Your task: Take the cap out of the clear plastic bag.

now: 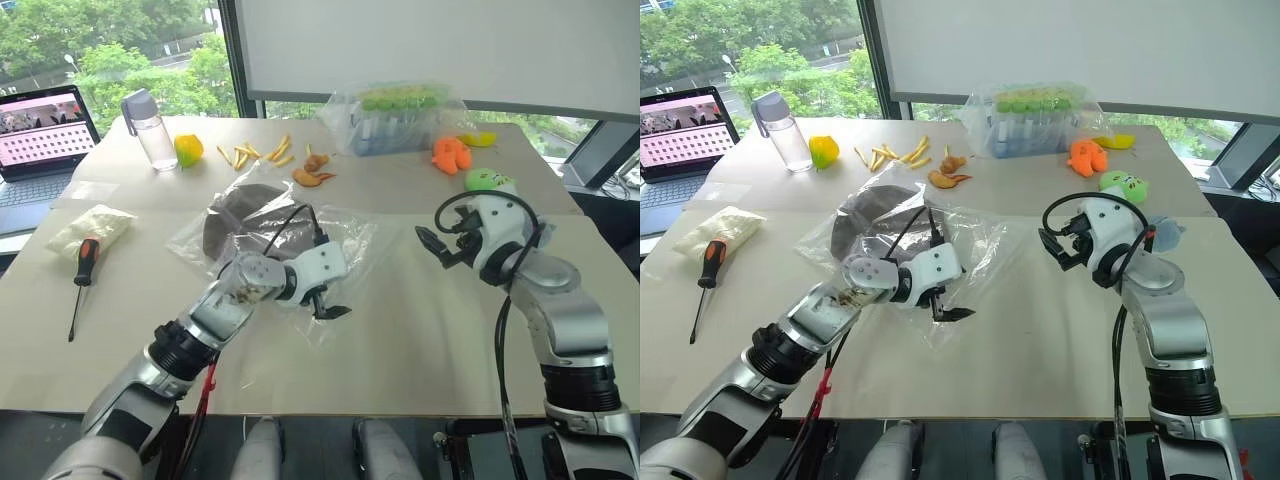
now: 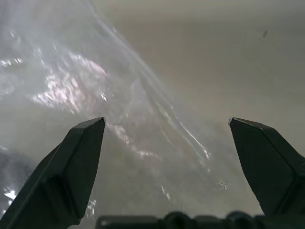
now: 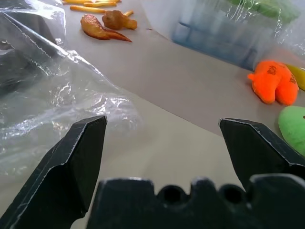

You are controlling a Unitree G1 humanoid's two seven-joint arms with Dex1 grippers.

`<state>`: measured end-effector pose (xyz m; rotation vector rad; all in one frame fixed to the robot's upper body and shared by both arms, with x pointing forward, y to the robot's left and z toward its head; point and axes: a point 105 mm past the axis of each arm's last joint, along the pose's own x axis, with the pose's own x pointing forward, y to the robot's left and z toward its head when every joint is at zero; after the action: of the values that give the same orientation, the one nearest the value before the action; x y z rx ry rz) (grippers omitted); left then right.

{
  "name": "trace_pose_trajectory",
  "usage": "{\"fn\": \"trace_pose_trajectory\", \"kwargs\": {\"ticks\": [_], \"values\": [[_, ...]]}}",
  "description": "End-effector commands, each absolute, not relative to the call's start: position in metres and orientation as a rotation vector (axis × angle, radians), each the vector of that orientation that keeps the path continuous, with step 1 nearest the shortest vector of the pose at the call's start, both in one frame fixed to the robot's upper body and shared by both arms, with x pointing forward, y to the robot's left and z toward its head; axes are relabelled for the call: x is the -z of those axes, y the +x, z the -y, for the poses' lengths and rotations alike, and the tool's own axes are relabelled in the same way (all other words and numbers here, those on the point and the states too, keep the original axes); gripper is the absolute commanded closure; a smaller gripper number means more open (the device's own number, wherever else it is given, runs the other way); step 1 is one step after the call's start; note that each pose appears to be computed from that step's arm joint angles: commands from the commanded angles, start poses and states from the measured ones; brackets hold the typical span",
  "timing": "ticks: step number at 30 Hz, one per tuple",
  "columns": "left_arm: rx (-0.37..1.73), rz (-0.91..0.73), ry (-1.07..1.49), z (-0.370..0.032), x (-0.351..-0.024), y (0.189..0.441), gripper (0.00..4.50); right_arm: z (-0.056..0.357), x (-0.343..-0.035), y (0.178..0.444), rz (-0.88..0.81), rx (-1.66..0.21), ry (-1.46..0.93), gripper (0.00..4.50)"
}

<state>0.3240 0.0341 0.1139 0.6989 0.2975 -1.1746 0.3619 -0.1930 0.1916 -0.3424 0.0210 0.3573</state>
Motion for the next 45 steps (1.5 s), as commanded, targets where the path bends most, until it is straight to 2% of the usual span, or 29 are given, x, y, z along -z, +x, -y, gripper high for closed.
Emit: {"fn": "trace_pose_trajectory", "kwargs": {"ticks": [1,3,8,12,13,20,25,30,36,39,41,45], "values": [[1.182,-0.279,0.748,-0.033,-0.114,0.324,0.28,0.190,-0.211,0.359,0.048,-0.348,-0.356,0.00],[1.164,-0.276,0.758,-0.035,-0.115,0.328,0.76,0.191,-0.211,0.359,0.048,-0.347,-0.356,0.00],[1.122,-0.260,0.736,-0.039,-0.121,0.339,2.52,0.190,-0.211,0.360,0.049,-0.349,-0.356,0.00],[1.103,-0.257,0.731,-0.041,-0.122,0.344,4.10,0.188,-0.212,0.361,0.054,-0.352,-0.354,0.00],[1.098,-0.254,0.730,-0.042,-0.123,0.346,4.31,0.188,-0.212,0.362,0.054,-0.353,-0.354,0.00],[1.011,-0.193,0.703,-0.052,-0.147,0.366,4.31,0.183,-0.211,0.363,0.057,-0.369,-0.345,0.00],[0.898,-0.057,0.627,-0.061,-0.208,0.391,4.31,0.176,-0.206,0.361,0.044,-0.404,-0.333,0.00],[0.908,-0.014,0.555,-0.059,-0.236,0.392,4.31,0.168,-0.201,0.359,0.035,-0.445,-0.312,0.00],[1.097,-0.141,0.225,-0.036,-0.233,0.364,4.31,0.161,-0.202,0.358,0.050,-0.464,-0.275,0.00],[1.137,-0.152,0.070,-0.026,-0.247,0.354,4.31,0.159,-0.207,0.356,0.072,-0.471,-0.230,0.00],[1.138,-0.154,0.100,-0.029,-0.249,0.354,4.31,0.155,-0.211,0.354,0.090,-0.491,-0.169,0.00],[1.048,-0.163,0.214,-0.040,-0.235,0.368,4.31,0.150,-0.214,0.353,0.099,-0.507,-0.128,0.00]]}}
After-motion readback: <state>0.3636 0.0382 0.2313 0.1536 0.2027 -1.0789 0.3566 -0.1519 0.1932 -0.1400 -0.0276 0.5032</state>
